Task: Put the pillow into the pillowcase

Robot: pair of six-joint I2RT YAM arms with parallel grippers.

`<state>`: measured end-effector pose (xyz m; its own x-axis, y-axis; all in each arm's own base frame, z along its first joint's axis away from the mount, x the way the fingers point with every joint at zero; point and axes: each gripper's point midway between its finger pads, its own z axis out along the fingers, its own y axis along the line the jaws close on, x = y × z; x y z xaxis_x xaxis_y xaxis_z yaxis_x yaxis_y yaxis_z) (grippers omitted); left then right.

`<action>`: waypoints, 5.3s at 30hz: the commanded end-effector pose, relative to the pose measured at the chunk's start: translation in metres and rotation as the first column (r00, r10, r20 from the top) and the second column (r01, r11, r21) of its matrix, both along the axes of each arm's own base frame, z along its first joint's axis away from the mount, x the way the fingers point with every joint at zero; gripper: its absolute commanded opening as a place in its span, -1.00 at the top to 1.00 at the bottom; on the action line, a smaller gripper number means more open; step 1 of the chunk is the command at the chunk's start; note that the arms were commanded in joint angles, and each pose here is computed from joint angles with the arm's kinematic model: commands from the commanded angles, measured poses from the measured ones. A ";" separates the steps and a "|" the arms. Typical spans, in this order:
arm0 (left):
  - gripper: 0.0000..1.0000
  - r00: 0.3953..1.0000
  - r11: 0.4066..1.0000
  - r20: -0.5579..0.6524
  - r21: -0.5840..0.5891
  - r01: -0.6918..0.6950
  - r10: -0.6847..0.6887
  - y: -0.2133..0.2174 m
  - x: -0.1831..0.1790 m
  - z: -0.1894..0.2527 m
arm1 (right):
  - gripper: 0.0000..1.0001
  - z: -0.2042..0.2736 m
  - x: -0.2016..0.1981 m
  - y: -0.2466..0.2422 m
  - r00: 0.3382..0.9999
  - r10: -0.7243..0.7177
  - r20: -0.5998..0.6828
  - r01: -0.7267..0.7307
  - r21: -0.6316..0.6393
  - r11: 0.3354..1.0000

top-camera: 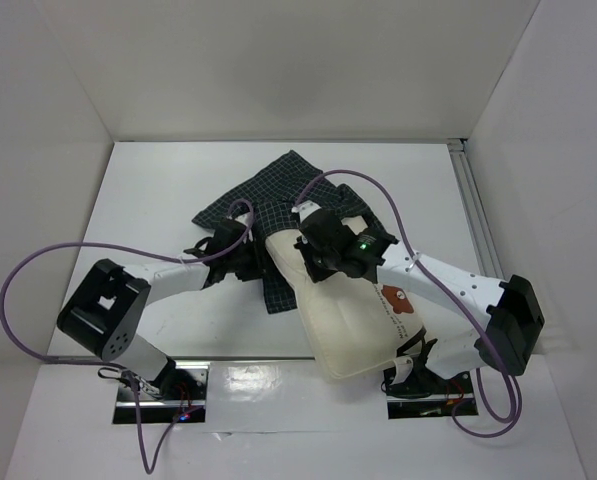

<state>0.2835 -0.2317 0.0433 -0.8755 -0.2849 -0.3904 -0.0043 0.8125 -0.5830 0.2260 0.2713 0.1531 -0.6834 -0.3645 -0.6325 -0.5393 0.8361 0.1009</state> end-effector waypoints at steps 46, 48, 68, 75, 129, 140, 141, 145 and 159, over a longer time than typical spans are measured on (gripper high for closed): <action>1.00 0.934 0.868 0.209 -0.354 0.349 -0.291 -0.065 -0.054 0.061 | 1.00 -0.019 0.171 0.014 0.948 -0.304 0.090 0.298 0.074 0.952; 1.00 0.935 0.863 0.176 -0.361 0.352 -0.307 -0.062 -0.069 0.051 | 1.00 -0.027 0.177 0.014 0.946 -0.315 0.075 0.309 0.080 0.948; 1.00 0.901 0.847 0.254 -0.323 0.421 -0.351 -0.054 -0.085 0.075 | 1.00 0.047 0.201 0.016 0.893 -0.412 0.179 0.374 0.214 0.903; 1.00 0.921 0.857 0.155 -0.338 0.390 -0.358 -0.029 -0.126 0.050 | 1.00 -0.050 0.173 0.032 0.929 -0.369 0.039 0.364 0.103 0.926; -1.00 0.999 0.749 -0.038 0.662 0.014 0.015 -0.055 0.050 0.080 | -0.60 -0.013 0.113 -0.119 0.903 -0.401 -0.153 0.429 0.350 0.833; 0.41 0.985 0.728 -0.156 0.683 0.050 0.079 -0.040 0.066 0.016 | -0.72 -0.020 0.111 -0.120 0.906 -0.389 -0.167 0.423 0.367 0.828; 0.93 0.984 0.736 -0.161 0.675 0.054 0.075 -0.040 0.063 0.019 | -0.72 -0.021 0.114 -0.119 0.907 -0.389 -0.165 0.422 0.369 0.828; 1.00 0.984 0.818 -0.152 0.575 0.015 0.089 -0.031 0.064 0.049 | -0.72 -0.032 0.125 -0.106 0.918 -0.339 -0.205 0.394 0.387 0.833; 1.00 0.998 0.911 -0.055 0.413 0.020 0.003 -0.021 0.050 0.126 | -1.00 -0.061 0.190 -0.032 0.984 -0.136 -0.114 0.167 0.323 0.932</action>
<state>0.3335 -0.2468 0.1437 -0.9190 -0.1182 -0.3761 -0.0699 0.9877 -0.1396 0.3882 0.2328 0.0763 -0.8416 0.0006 -0.5401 -0.2991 0.8321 0.4671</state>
